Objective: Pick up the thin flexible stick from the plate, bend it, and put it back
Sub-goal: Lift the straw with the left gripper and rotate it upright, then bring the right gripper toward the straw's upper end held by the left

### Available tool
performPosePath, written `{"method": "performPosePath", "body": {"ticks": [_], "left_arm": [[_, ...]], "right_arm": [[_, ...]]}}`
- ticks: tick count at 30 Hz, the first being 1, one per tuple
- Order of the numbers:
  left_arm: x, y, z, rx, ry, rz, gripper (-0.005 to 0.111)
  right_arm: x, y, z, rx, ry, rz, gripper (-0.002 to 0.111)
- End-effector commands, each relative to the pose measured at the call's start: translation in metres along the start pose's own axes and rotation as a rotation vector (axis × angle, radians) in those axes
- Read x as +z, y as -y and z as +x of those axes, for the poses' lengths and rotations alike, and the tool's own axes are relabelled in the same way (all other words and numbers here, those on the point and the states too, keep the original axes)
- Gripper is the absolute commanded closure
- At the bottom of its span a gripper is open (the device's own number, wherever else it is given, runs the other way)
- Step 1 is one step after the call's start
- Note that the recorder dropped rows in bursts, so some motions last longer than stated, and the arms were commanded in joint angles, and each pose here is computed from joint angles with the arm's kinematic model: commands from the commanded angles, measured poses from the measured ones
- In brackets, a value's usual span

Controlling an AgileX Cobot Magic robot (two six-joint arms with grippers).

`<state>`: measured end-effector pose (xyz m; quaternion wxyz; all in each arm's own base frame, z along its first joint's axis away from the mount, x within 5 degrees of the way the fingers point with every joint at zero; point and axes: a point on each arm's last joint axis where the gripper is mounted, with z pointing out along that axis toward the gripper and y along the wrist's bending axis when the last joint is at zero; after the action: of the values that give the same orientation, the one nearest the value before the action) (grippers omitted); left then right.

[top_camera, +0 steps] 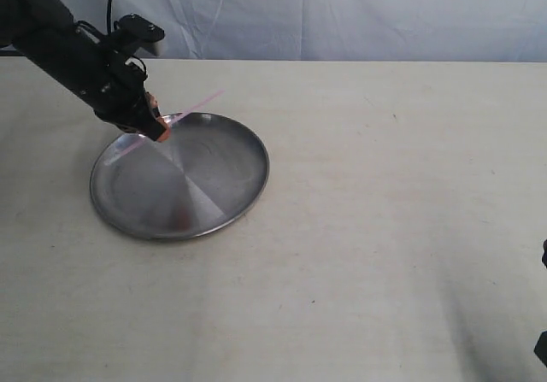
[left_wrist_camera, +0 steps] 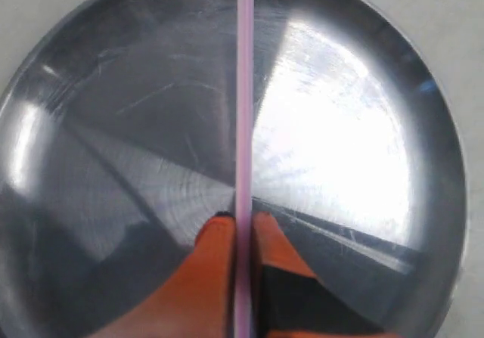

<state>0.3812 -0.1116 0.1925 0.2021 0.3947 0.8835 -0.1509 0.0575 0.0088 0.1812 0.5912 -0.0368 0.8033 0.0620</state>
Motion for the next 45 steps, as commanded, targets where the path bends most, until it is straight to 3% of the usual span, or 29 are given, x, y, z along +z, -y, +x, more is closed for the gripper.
{"method": "performPosePath", "body": {"ticks": [1,4,6,10,12,13,15,16,17,18,20,25,31,35,37,40,45], "left_arm": [[-0.005,0.018,-0.001,-0.041,0.074,0.119,0.107],[-0.008,0.035,0.009,-0.070,0.114,0.208,0.107],[-0.019,0.052,0.022,-0.097,0.138,0.239,0.107],[-0.053,0.092,0.043,-0.159,0.248,0.310,0.107],[-0.082,0.118,0.050,-0.153,0.323,0.388,0.107],[-0.090,0.126,0.053,-0.146,0.343,0.404,0.107],[-0.107,0.142,0.061,-0.131,0.389,0.437,0.107],[-0.115,0.152,0.067,-0.131,0.415,0.464,0.107],[-0.120,0.158,0.071,-0.130,0.437,0.472,0.107],[-0.126,0.165,0.077,-0.126,0.461,0.473,0.107],[-0.133,0.173,0.083,-0.132,0.499,0.488,0.107],[-0.138,0.184,0.085,-0.123,0.529,0.603,0.107],[-0.139,0.189,0.082,-0.126,0.548,0.637,0.107],[-0.136,0.201,0.080,-0.079,0.528,0.668,0.107],[-0.133,0.207,0.078,-0.051,0.527,0.659,0.107],[-0.130,0.211,0.076,-0.040,0.525,0.634,0.107],[-0.130,0.211,0.073,-0.017,0.560,0.615,0.107]], "right_arm": [[0.000,0.000,0.000,-0.004,0.012,0.007,0.109],[0.000,0.002,-0.001,-0.047,0.017,0.020,0.109],[0.000,0.005,-0.001,-0.150,0.020,0.053,0.109],[0.000,0.005,-0.001,-0.160,0.020,0.056,0.109],[-0.002,0.003,-0.014,-0.202,0.159,0.051,0.109],[-0.003,0.001,-0.022,-0.134,0.252,0.025,0.109],[-0.014,-0.002,-0.047,0.165,0.555,-0.065,0.109],[-0.023,0.001,-0.059,0.374,0.714,-0.126,0.109],[-0.027,0.003,-0.064,0.498,0.784,-0.167,0.109],[-0.032,0.006,-0.068,0.715,0.842,-0.250,0.109],[-0.032,0.009,-0.068,0.884,0.841,-0.296,0.109],[-0.026,0.006,-0.062,1.058,0.721,-0.360,0.109],[-0.012,-0.011,-0.055,1.022,0.485,-0.435,0.109],[-0.003,-0.023,-0.074,0.895,0.368,-0.473,0.108],[0.002,-0.033,-0.088,0.818,0.328,-0.550,0.101],[0.014,-0.046,-0.105,0.700,0.241,-0.643,0.081],[0.044,-0.060,-0.123,0.665,0.089,-0.753,0.055]]}}
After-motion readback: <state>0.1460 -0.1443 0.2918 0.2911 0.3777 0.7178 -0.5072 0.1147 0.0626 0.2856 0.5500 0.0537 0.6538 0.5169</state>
